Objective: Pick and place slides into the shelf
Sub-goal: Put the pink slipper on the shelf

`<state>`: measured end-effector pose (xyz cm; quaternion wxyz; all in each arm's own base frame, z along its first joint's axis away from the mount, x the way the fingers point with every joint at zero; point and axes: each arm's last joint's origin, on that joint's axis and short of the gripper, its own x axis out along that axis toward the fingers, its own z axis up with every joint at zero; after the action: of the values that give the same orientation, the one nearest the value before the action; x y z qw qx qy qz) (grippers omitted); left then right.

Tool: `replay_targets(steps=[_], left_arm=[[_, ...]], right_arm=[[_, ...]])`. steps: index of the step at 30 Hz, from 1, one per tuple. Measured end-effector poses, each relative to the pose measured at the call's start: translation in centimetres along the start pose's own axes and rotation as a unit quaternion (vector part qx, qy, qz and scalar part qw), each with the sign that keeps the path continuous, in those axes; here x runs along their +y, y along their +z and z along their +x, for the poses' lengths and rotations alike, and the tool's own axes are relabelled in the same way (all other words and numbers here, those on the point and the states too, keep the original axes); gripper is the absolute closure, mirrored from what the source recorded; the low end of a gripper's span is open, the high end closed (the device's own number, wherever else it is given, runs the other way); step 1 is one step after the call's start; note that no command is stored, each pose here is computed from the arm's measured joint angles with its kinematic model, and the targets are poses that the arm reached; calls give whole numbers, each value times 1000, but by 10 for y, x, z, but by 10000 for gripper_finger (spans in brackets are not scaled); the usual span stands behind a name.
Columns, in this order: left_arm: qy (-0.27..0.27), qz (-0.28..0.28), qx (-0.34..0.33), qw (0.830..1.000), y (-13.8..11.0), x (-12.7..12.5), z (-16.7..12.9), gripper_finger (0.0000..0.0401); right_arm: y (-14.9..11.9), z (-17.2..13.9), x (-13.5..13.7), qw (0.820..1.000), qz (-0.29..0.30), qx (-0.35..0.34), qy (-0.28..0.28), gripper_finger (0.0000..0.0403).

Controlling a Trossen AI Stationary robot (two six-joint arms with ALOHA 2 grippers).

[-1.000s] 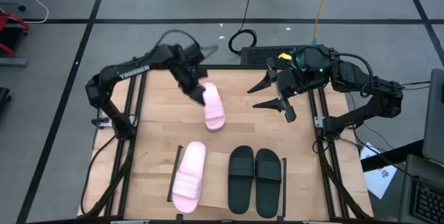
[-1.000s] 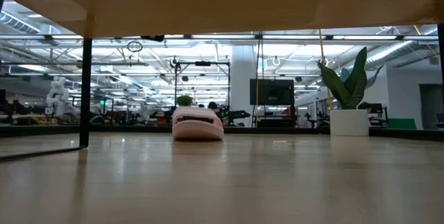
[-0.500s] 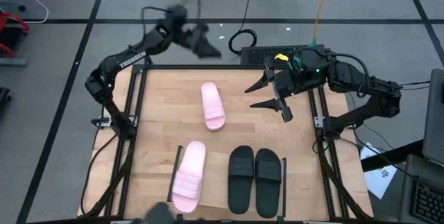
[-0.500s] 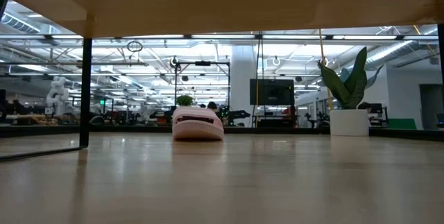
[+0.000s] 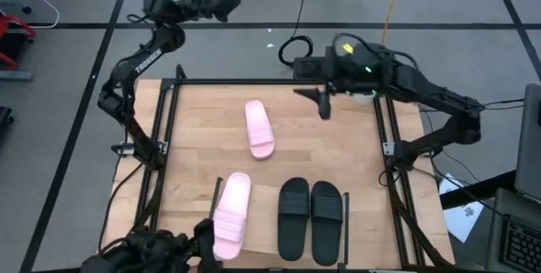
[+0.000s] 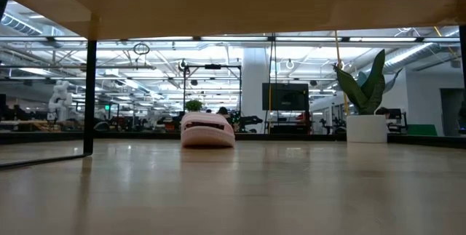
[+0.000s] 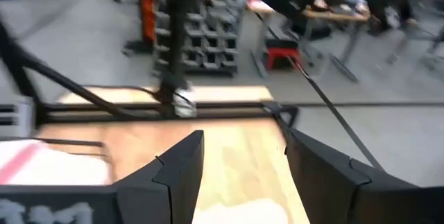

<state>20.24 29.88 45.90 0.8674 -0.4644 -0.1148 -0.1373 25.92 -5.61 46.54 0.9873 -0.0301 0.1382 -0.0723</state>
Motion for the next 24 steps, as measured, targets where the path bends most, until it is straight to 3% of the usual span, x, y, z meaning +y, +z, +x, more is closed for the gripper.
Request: replay_targets(steps=[4,9,14,18,24], left_arm=[[9,-6,1,1000,0,3,1,174],[7,-7,7,1000,-3,4,5,174],[7,-5,7,1000,-3,4,4,174],[7,-5,9,1000,-3,4,5,174],[7,-4,8,1000,-3,4,4,174]], right_arm=[[-18,26,-39,999,-5,45,-3,206],[-53,60,-91,992,40,91,76,206],[-79,70,-119,977,103,122,140,206],[-86,65,-127,972,125,141,139,206],[-78,49,-131,985,74,138,78,206]])
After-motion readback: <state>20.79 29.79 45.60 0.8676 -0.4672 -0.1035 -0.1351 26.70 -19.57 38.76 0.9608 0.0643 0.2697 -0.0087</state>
